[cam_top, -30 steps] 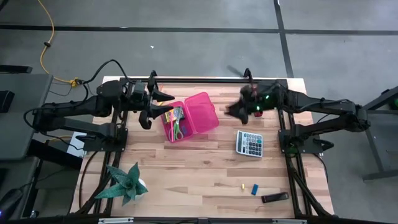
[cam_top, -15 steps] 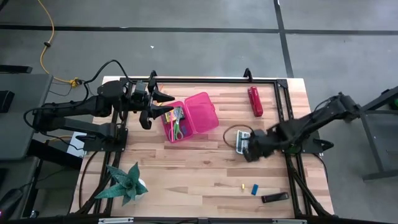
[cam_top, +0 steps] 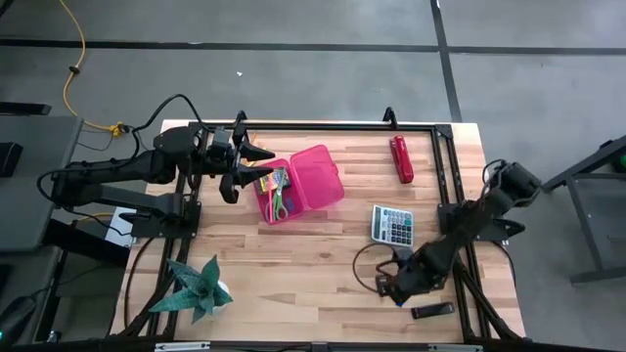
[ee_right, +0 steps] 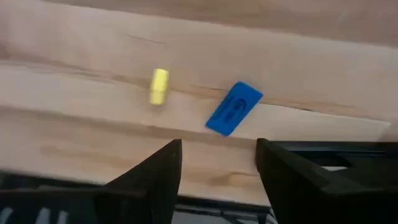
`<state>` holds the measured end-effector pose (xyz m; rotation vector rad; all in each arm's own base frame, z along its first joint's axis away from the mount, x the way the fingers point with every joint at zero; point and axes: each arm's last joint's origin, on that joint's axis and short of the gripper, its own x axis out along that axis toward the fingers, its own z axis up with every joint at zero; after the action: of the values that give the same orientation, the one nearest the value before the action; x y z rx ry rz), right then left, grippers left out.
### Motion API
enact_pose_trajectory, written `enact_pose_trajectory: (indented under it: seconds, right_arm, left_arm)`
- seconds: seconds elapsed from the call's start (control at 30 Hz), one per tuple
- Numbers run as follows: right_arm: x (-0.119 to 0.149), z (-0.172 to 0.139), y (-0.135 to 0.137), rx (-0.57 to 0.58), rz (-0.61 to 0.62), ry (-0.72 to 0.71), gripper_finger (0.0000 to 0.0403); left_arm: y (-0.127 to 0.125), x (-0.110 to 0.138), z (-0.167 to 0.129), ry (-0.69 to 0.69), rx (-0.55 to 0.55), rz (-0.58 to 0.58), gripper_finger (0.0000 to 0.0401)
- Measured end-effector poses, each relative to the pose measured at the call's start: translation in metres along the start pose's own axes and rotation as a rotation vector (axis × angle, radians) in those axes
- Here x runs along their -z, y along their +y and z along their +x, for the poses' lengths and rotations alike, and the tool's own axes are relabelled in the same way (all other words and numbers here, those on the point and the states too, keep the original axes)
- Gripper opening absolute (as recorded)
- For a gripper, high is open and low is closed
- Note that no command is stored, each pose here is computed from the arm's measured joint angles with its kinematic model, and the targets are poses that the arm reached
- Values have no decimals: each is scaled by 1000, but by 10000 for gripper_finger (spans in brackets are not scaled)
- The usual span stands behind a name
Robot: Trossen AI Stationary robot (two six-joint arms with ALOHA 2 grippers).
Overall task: Pack school essentials
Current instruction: Put the blue eraser into the pink pencil box
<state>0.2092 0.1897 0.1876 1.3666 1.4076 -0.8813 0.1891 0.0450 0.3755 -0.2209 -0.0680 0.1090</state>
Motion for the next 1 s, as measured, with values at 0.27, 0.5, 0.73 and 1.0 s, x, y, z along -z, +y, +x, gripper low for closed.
enact_pose_trajectory:
  seconds: [0.27, 0.5, 0.73, 1.0]
  right_arm:
    - [8, 35, -2, 95, 99, -12, 197]
    - [4, 51, 4, 80, 116, -49, 197]
    - [-2, 60, 1, 78, 125, -33, 193]
    - [-6, 59, 2, 88, 121, -36, 107]
  left_arm:
    - [0, 0, 0, 0, 0, 0, 186]
    - [0, 0, 0, 0, 0, 0, 186]
    - [0, 0, 0, -2, 0, 0, 186]
    - [0, 0, 0, -2, 0, 0, 186]
